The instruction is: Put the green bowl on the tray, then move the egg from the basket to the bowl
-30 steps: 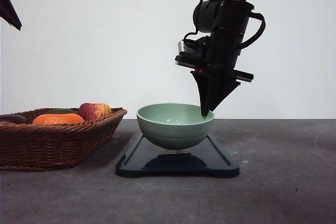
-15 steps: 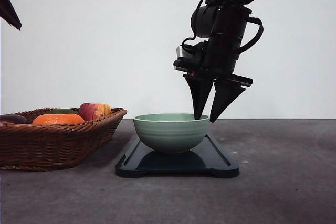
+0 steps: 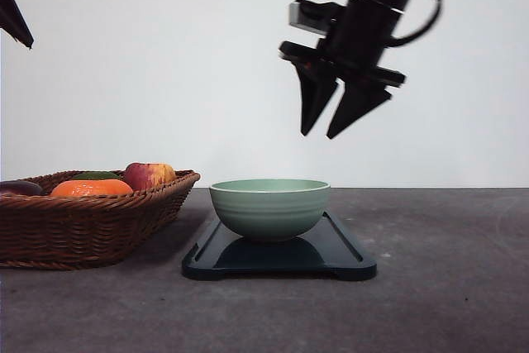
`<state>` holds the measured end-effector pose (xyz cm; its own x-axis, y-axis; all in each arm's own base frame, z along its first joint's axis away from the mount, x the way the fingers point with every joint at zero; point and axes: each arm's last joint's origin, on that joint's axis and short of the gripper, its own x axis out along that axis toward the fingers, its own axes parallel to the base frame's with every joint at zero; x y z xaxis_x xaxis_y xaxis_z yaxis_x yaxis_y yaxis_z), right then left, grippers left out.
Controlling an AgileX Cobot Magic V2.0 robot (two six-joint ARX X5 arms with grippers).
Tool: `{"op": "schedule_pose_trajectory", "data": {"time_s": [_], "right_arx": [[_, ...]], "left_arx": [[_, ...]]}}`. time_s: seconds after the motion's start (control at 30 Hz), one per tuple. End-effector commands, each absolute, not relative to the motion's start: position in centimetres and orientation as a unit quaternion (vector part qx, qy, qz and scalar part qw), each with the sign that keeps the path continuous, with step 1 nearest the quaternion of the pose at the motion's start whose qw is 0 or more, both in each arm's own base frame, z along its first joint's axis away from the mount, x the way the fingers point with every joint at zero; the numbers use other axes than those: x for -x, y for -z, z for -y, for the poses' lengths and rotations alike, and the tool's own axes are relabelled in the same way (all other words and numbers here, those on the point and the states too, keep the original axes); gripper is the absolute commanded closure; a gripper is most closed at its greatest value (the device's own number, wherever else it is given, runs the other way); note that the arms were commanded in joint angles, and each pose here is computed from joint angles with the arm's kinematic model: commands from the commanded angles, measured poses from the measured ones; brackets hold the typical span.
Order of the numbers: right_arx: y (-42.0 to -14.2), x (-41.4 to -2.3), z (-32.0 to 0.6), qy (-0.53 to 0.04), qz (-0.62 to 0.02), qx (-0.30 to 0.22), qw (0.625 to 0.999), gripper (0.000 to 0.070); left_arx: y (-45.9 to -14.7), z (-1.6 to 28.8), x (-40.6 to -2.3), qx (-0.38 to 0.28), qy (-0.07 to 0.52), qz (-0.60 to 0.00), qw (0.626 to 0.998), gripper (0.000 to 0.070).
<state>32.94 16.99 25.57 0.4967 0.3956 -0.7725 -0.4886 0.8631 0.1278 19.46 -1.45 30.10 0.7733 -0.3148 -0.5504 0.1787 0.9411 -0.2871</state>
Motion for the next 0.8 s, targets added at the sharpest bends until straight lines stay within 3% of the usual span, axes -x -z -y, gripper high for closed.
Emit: {"op": "schedule_pose_trajectory", "data": {"time_s": [0.0, 0.47, 0.77], "right_arx": [[-25.1, -31.5, -16.6, -0.262, -0.411, 0.050, 0.872, 0.0440], [-23.8, -20.5, -10.8, -0.273, -0.327, 0.043, 0.904, 0.0440], [-22.8, -16.4, -8.6, -0.275, -0.291, 0.046, 0.915, 0.0440]], "left_arx": [[-30.7, 1.5, -19.6, 0.106, 0.138, -0.297, 0.939, 0.0349], [-30.5, 1.5, -19.4, 0.107, 0.137, -0.310, 0.935, 0.0349], [-30.2, 1.5, -19.2, 0.111, 0.134, -0.331, 0.927, 0.0349]]}}
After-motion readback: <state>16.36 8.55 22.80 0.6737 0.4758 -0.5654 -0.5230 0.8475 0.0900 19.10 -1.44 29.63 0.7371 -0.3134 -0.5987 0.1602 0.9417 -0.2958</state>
